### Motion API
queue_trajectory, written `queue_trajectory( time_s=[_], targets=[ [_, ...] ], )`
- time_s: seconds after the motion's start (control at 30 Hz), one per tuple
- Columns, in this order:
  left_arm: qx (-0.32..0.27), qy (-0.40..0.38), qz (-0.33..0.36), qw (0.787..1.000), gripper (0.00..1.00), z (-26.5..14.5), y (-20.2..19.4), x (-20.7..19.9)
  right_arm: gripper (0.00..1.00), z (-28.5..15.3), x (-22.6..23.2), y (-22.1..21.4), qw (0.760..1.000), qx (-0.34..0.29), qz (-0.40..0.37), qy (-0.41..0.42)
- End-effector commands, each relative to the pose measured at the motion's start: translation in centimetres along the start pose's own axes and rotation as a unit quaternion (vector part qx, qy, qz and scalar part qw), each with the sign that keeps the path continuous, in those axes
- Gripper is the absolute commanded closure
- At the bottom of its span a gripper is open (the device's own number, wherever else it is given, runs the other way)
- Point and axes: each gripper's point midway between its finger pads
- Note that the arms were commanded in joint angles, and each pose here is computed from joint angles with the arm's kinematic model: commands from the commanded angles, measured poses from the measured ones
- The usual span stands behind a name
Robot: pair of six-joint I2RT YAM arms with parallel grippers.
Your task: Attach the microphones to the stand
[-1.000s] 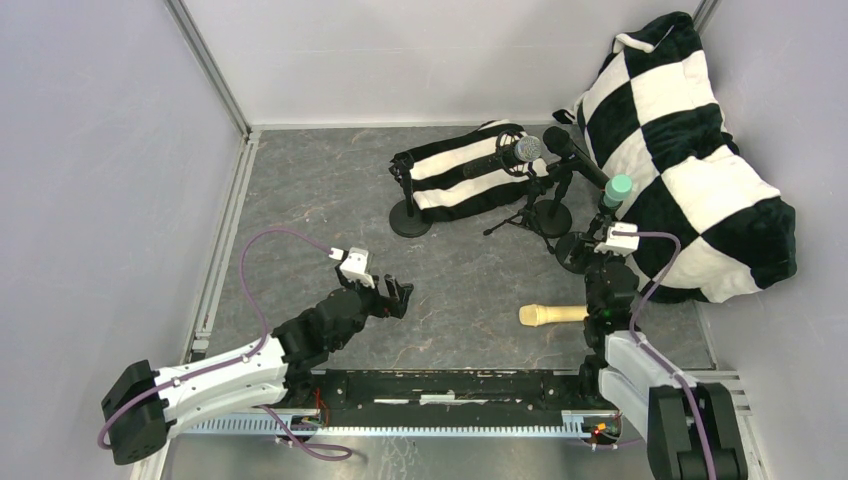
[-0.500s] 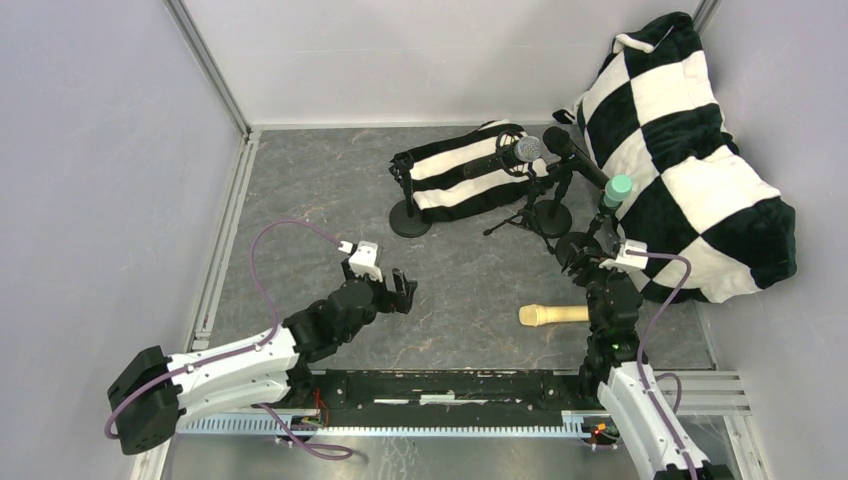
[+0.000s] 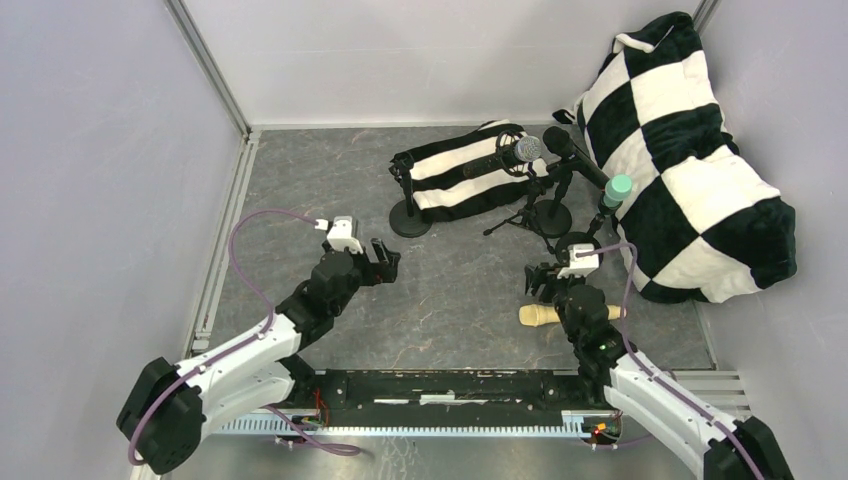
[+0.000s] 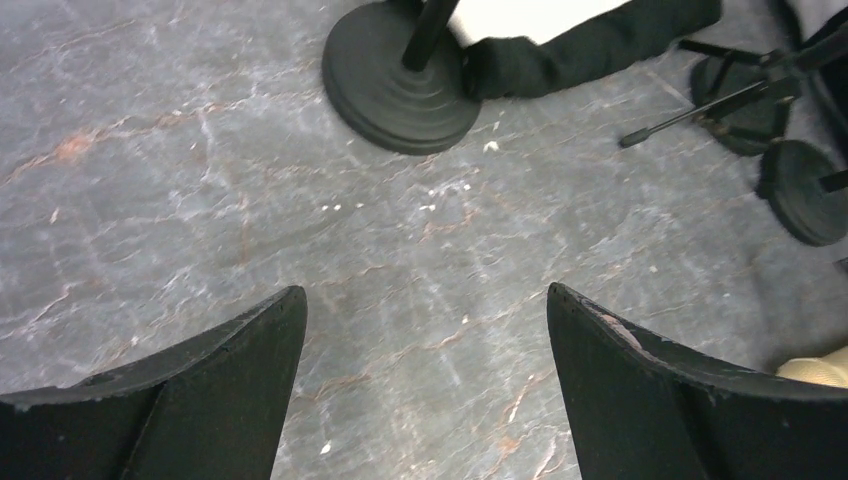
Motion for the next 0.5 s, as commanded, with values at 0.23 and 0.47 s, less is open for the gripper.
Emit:
queue_trajectory(
  time_s=[0.23, 0.47],
  targets=[
    [-0.127, -0.046, -0.003, 0.991, 0.06, 5.0, 7.2, -5.2, 0.27, -0.5, 5.7, 2.4, 0.996, -0.034, 0.012, 0.087],
    [-0.172, -0.051, 0.032, 0.983, 0.07, 10.3, 7.4, -5.8, 0.26, -1.0, 5.4, 2.3, 0.995, -0.038, -0.005, 0.092]
  ],
)
Point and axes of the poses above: each gripper's point midway between its finger pads, its own z axis out along the fingers, its own x axis along the line the jaws close on, y = z × x, and after that the axes turned 9 degrees about -z, right-handed
